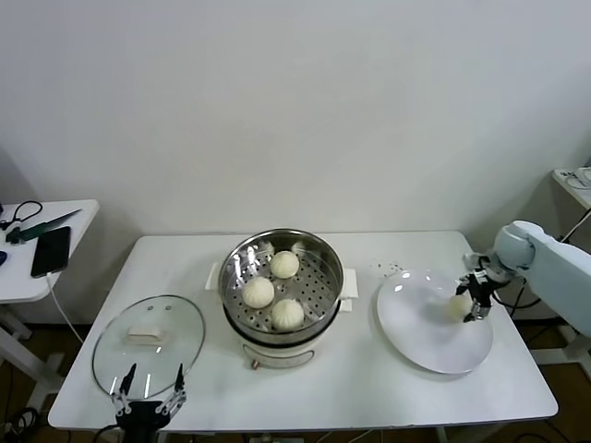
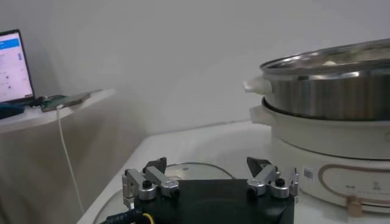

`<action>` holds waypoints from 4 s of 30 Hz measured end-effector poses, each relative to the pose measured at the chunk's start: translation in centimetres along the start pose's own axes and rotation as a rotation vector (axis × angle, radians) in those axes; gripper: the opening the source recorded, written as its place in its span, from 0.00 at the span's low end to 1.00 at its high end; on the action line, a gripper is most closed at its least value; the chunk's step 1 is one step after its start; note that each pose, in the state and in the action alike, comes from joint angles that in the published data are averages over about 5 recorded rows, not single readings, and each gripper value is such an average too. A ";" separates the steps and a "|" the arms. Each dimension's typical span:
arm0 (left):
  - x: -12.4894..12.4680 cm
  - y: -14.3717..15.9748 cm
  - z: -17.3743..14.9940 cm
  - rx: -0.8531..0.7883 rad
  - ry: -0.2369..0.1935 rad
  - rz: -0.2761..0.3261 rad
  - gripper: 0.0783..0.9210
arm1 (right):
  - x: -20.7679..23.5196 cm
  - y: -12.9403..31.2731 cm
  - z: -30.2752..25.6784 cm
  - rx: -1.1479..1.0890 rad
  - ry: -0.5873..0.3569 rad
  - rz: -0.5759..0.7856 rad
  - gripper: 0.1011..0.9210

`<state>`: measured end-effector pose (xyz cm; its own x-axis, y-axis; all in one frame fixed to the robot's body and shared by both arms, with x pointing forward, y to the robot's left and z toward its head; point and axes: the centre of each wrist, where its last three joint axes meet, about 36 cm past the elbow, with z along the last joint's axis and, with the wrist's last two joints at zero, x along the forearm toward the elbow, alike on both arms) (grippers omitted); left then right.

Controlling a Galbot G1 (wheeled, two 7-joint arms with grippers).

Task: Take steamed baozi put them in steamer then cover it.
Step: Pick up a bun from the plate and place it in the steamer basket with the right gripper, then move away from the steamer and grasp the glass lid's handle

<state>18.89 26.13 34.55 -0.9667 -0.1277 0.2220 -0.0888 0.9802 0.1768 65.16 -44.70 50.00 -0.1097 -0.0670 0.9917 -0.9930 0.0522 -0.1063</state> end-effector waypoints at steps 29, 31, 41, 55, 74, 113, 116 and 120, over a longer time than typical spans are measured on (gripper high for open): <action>-0.8 -2.2 -0.8 0.038 -0.052 0.096 0.88 | 16.9 -5.4 -29.5 0.240 -0.175 0.059 0.72; -0.9 -2.3 -0.8 0.038 -0.054 0.097 0.88 | 16.7 -5.1 -31.0 0.256 -0.173 0.049 0.73; -1.1 -1.7 -0.7 0.033 -0.054 0.095 0.88 | 14.2 -3.1 -36.3 0.324 -0.135 -0.010 0.73; -1.1 -1.3 -0.5 0.030 -0.049 0.088 0.88 | 9.2 -1.7 -37.0 0.331 -0.077 -0.055 0.74; -1.2 -1.1 -0.5 0.025 -0.048 0.084 0.88 | 6.9 -0.8 -37.4 0.330 -0.093 -0.076 0.88; -0.6 -0.7 -2.8 -0.065 -0.093 0.040 0.88 | 4.9 5.9 -15.1 -0.127 -1.014 0.466 0.88; -0.6 -0.5 -3.2 -0.099 -0.096 0.023 0.88 | 3.3 7.7 -13.5 -0.221 -1.078 0.528 0.88; -0.8 -0.2 -3.7 -0.167 -0.095 -0.003 0.88 | 1.5 10.1 -11.7 -0.337 -1.136 0.596 0.88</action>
<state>20.59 25.52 37.90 -0.9854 -0.1082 0.1314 -0.0585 0.9401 0.3360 55.44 -32.64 51.27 -0.6621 -0.7296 0.1713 -0.7385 0.5963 -0.3146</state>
